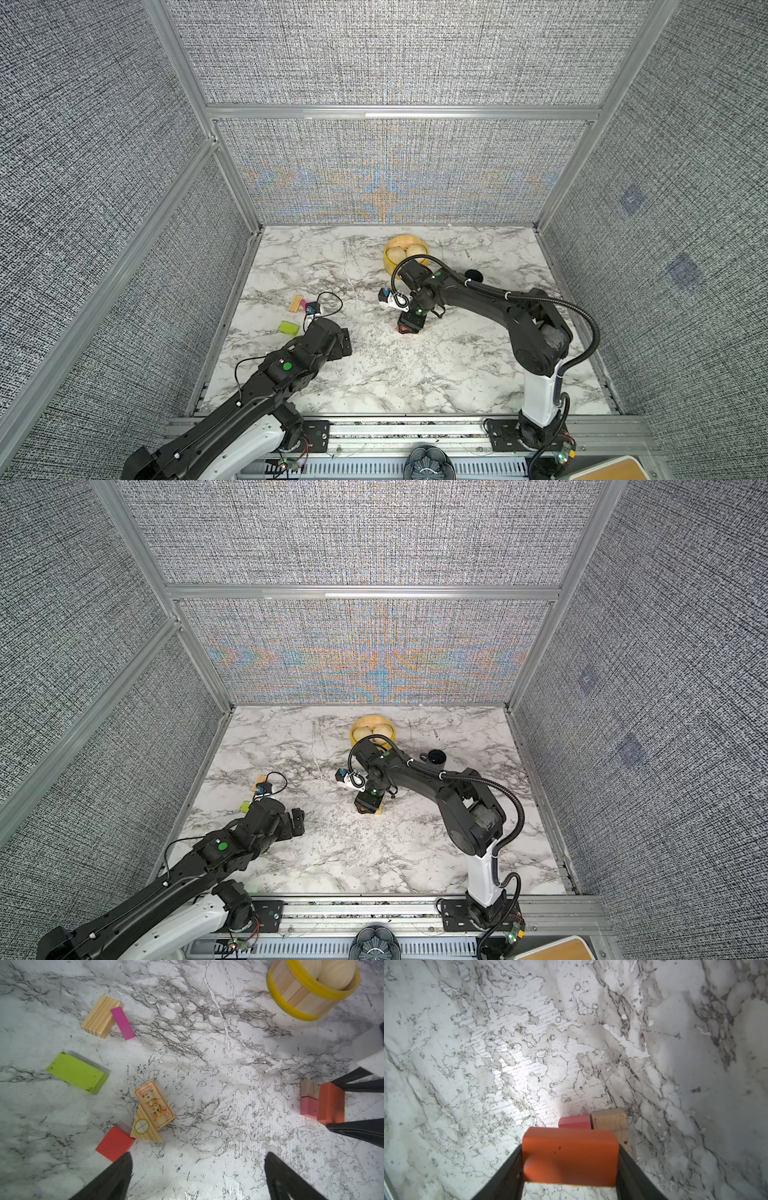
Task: Build the wood block tower
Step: 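Carry the orange block to the pink cube and lower it beside it, then release the orange block onto the block group and open the right gripper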
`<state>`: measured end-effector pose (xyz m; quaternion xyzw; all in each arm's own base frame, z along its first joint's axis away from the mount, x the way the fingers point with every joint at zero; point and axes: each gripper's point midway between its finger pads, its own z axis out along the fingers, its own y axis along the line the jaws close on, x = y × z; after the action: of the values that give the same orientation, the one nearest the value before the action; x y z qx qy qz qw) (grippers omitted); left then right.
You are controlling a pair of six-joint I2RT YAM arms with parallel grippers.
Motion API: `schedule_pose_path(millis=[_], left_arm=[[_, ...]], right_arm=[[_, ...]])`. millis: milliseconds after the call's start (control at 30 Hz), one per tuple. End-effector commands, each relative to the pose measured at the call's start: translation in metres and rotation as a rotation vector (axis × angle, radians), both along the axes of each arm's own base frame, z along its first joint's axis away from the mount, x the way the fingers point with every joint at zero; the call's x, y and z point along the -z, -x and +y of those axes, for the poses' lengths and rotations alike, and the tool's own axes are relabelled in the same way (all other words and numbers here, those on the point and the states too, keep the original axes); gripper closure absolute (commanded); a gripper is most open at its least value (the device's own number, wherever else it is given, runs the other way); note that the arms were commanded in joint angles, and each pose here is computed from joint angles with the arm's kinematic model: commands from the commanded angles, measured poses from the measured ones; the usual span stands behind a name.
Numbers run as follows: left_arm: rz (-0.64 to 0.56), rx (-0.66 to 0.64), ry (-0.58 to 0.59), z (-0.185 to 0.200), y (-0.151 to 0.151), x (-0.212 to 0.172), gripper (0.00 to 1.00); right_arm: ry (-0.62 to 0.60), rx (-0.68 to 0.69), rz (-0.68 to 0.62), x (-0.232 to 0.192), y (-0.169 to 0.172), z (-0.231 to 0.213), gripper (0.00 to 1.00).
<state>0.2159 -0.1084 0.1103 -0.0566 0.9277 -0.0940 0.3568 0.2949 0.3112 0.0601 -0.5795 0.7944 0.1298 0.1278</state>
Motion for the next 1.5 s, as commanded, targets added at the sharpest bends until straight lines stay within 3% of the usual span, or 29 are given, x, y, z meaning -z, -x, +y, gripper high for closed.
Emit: schedule_pose_path(millis=[0, 300, 1467], left_arm=[[0.006, 0.000, -0.010, 0.001, 0.000, 0.002, 0.00], [0.011, -0.002, -0.012, 0.001, 0.000, 0.006, 0.00], [0.026, 0.008, -0.017, -0.009, -0.010, 0.015, 0.00]], right_arm=[[-0.015, -0.051, 0.002, -0.005, 0.005, 0.001, 0.35], [0.048, -0.091, -0.040, 0.004, -0.002, -0.009, 0.34], [0.068, -0.118, -0.083, 0.017, -0.012, -0.013, 0.33]])
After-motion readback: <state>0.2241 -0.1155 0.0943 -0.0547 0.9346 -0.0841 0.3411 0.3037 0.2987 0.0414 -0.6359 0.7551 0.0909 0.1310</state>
